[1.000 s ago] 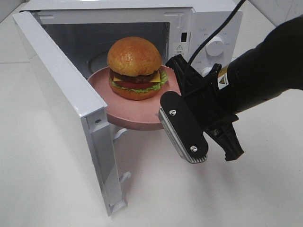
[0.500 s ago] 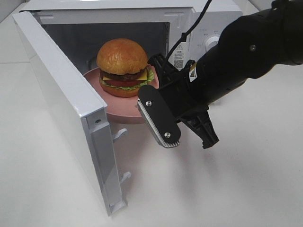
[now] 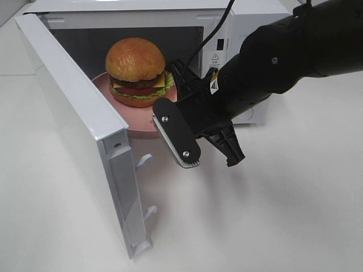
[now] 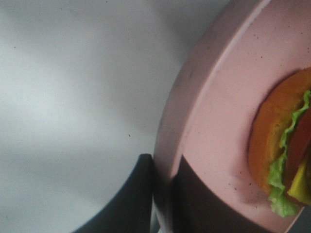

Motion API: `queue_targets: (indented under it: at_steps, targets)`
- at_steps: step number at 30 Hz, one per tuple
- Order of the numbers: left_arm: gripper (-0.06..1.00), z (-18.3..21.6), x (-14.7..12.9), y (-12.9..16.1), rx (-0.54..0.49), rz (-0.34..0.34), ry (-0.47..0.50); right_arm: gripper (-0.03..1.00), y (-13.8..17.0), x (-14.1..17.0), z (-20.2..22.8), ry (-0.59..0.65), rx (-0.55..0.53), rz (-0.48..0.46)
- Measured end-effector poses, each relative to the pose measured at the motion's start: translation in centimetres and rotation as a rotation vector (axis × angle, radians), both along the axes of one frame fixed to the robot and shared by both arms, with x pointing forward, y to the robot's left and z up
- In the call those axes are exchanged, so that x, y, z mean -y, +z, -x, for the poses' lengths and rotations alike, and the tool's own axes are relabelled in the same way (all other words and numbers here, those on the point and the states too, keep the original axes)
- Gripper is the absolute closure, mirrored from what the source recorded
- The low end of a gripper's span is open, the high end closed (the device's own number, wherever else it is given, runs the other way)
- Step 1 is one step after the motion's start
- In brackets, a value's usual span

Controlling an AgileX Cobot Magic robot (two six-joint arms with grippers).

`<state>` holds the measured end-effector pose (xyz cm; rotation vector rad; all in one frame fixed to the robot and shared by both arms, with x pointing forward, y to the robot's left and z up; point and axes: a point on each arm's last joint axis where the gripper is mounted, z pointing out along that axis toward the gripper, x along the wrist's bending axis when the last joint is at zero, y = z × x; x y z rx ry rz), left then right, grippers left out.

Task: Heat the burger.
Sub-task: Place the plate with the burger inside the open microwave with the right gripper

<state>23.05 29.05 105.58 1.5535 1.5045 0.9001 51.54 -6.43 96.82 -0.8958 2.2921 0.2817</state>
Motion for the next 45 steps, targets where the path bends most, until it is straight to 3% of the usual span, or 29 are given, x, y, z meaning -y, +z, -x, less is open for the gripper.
queue_targets:
  at_steps: [12,45]
  targets:
    - [-0.04,0.0,0.0,0.0,0.0,0.0,0.0,0.9,-0.9,0.4,-2.6,-0.041,0.004,0.016]
    - [-0.04,0.0,0.0,0.0,0.0,0.0,0.0,0.9,-2.5,-3.5,-8.5,-0.023,0.084,0.05]
